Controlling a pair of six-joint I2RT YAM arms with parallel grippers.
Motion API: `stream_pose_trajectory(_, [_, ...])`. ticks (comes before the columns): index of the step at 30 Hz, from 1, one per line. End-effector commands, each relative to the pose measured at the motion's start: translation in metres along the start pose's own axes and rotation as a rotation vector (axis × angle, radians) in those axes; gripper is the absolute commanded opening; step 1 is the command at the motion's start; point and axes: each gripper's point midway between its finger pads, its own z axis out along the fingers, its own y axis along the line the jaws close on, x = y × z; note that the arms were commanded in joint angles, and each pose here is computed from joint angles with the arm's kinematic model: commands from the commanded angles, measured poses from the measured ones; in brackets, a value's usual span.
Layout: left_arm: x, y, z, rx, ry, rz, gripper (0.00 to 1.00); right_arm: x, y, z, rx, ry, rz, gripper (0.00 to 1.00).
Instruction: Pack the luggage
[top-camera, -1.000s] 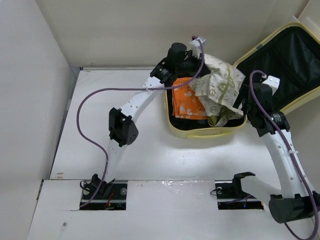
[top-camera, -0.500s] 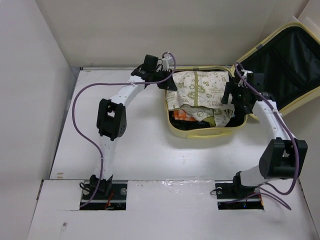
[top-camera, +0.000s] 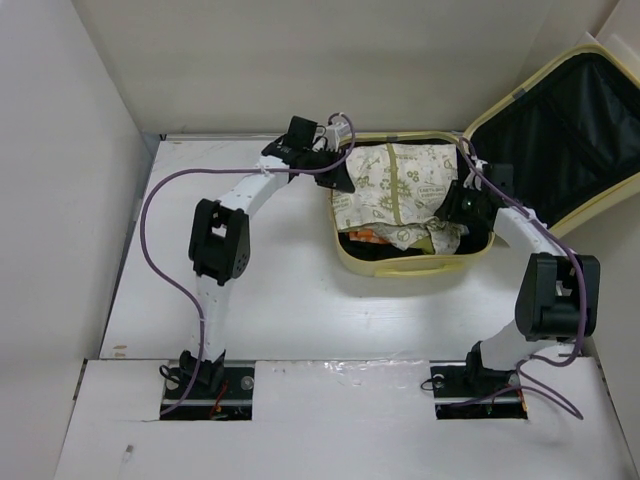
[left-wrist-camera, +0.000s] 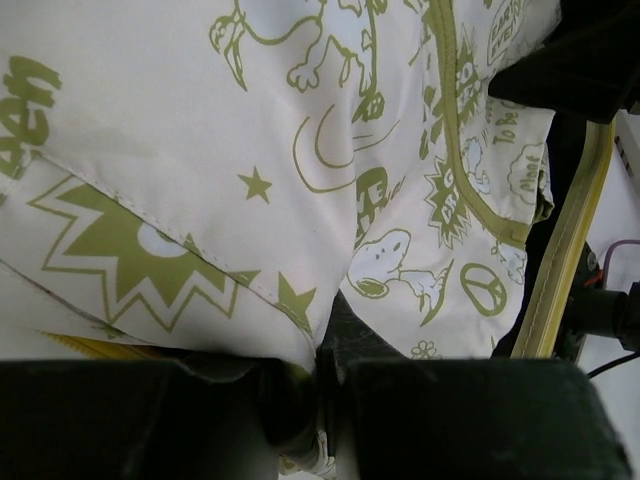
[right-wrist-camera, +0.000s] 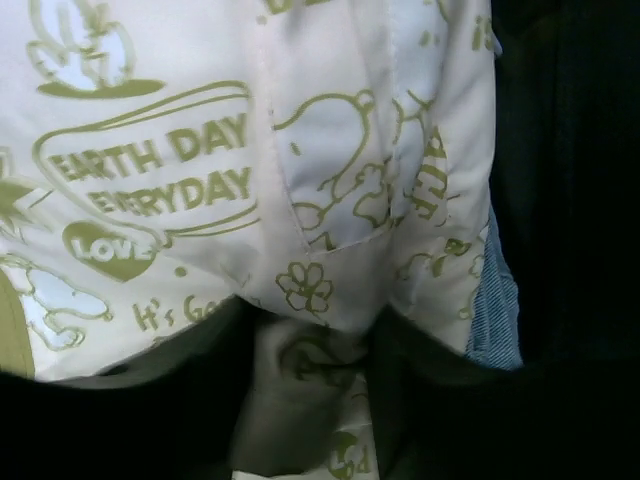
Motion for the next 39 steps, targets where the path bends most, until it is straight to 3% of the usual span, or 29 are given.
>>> stream_pose_trajectory(1, [0.033, -0.031, -0.002, 0.048, 0.113, -0.033, 0.00, -0.011, -0.011, -0.011, 0.065, -0.044, 0.001, 0.36])
stream_pose_trajectory(4, [0.043, -0.052, 0.010, 0.087, 0.143, -0.019, 0.00, -0.011, -0.047, -0.034, 0.266, -0.031, 0.034, 0.07])
stream_pose_trajectory(6, [0.046, -0.054, 0.016, 0.093, 0.149, -0.021, 0.00, -0.026, -0.061, -0.054, 0.377, -0.068, 0.037, 0.00])
stream_pose_trajectory(10, [0.063, -0.047, 0.024, 0.066, 0.186, -0.064, 0.01, -0.029, -0.067, -0.065, 0.416, -0.068, 0.036, 0.00])
stream_pose_trajectory(12, [0.064, -0.029, 0.021, 0.005, 0.182, -0.073, 0.07, -0.024, -0.070, -0.061, 0.421, -0.040, 0.030, 0.15])
stream_pose_trajectory(13, [0.072, -0.024, 0.020, -0.018, 0.200, -0.088, 0.12, -0.019, -0.071, -0.060, 0.424, -0.018, 0.020, 0.28])
stream_pose_trajectory(14, [0.070, -0.017, 0.018, -0.039, 0.193, -0.083, 0.26, -0.015, -0.070, -0.058, 0.410, -0.006, 0.022, 0.47])
stream_pose_trajectory(17, [0.059, 0.001, 0.002, -0.147, 0.156, -0.078, 0.46, -0.015, -0.070, -0.058, 0.398, 0.004, -0.017, 0.69])
stream_pose_trajectory(18, [0.054, 0.002, -0.003, -0.179, 0.146, -0.061, 0.99, -0.016, -0.069, -0.060, 0.397, -0.004, -0.028, 0.73])
stream_pose_trajectory(21, [0.014, 0.000, -0.027, -0.286, 0.069, 0.043, 1.00, -0.027, -0.066, -0.080, 0.421, -0.012, -0.070, 0.83])
stream_pose_trajectory(23, [0.001, -0.002, -0.042, -0.364, 0.055, 0.090, 1.00, -0.047, -0.056, -0.094, 0.434, -0.044, -0.125, 0.84])
stream_pose_trajectory(29, [-0.048, -0.039, -0.088, -0.475, -0.077, 0.252, 1.00, -0.086, -0.020, -0.138, 0.505, -0.128, -0.228, 0.84])
stream_pose_trajectory(33, [-0.065, -0.062, -0.105, -0.500, -0.146, 0.306, 1.00, -0.084, -0.005, -0.136, 0.477, -0.121, -0.257, 0.81])
stream_pose_trajectory(34, [-0.069, -0.063, -0.105, -0.498, -0.160, 0.312, 1.00, -0.081, -0.004, -0.130, 0.458, -0.116, -0.258, 0.78])
stream_pose_trajectory(36, [-0.074, -0.068, -0.102, -0.464, -0.187, 0.345, 1.00, -0.071, -0.005, -0.117, 0.437, -0.106, -0.232, 0.61])
stream_pose_trajectory(37, [-0.072, -0.073, -0.097, -0.420, -0.181, 0.359, 1.00, -0.065, -0.005, -0.109, 0.424, -0.088, -0.223, 0.50])
stream_pose_trajectory(38, [-0.067, -0.068, -0.087, -0.406, -0.155, 0.360, 0.96, -0.064, -0.004, -0.104, 0.396, -0.091, -0.217, 0.30])
stream_pose_trajectory(39, [-0.053, -0.055, -0.065, -0.396, -0.102, 0.344, 0.71, -0.059, -0.009, -0.095, 0.392, -0.072, -0.194, 0.20])
